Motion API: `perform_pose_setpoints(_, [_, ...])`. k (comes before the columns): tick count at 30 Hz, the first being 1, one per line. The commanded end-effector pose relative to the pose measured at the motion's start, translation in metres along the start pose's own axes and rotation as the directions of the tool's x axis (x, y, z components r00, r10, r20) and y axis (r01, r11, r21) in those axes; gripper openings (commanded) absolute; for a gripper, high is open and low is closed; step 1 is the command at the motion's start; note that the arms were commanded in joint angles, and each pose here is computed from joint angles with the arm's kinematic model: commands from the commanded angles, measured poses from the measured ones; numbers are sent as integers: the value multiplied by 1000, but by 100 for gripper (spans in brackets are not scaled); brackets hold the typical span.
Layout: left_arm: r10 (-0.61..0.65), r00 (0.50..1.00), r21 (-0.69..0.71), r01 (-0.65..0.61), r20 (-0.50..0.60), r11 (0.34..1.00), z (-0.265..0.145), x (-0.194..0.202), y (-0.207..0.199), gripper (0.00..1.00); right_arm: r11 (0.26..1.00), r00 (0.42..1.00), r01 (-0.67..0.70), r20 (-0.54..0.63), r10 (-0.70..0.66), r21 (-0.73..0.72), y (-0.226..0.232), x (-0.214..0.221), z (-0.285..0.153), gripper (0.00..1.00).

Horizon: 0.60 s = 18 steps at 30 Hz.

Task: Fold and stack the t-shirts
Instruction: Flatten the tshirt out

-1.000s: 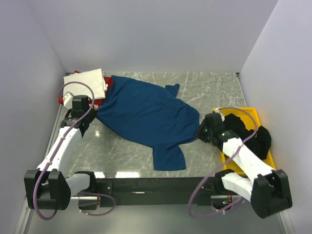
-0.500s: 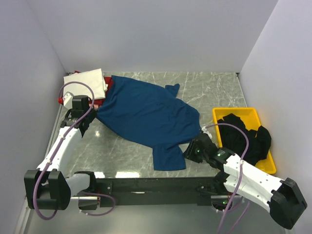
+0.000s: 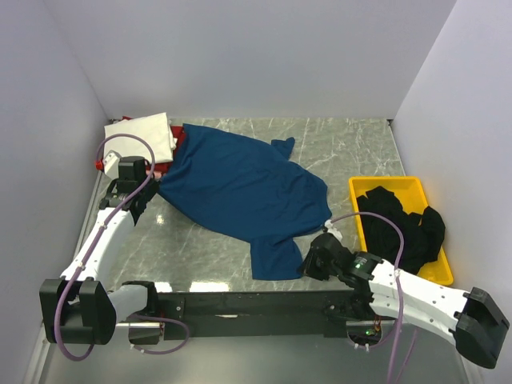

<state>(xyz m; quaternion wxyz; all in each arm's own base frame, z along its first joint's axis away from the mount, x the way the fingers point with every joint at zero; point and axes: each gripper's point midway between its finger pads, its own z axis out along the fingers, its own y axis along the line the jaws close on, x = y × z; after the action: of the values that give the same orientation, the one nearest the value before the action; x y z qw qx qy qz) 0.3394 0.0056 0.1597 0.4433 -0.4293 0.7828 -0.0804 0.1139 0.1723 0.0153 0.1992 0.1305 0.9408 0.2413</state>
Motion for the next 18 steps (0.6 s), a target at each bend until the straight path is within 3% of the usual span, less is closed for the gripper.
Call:
perform_pose_setpoints(1, [0, 999, 32, -1, 34, 999, -5, -12, -9, 1, 1000, 1000, -14, 4, 14, 23, -2, 1, -1, 0])
perform_pose_setpoints(3, [4, 999, 27, -5, 35, 1000, -4, -12, -9, 1, 999, 1000, -3, 9, 3, 36, -2, 0, -8, 0])
perform_pose_setpoints(8, [8, 999, 28, -9, 41, 1000, -5, -15, -10, 1, 994, 1000, -2, 21, 4, -108, 32, -9, -44, 0])
perform_pose_setpoints(18, [14, 999, 28, -16, 41, 999, -3, -18, -15, 1, 953, 993, -6, -116, -30, -303, 99, 21, -79, 0])
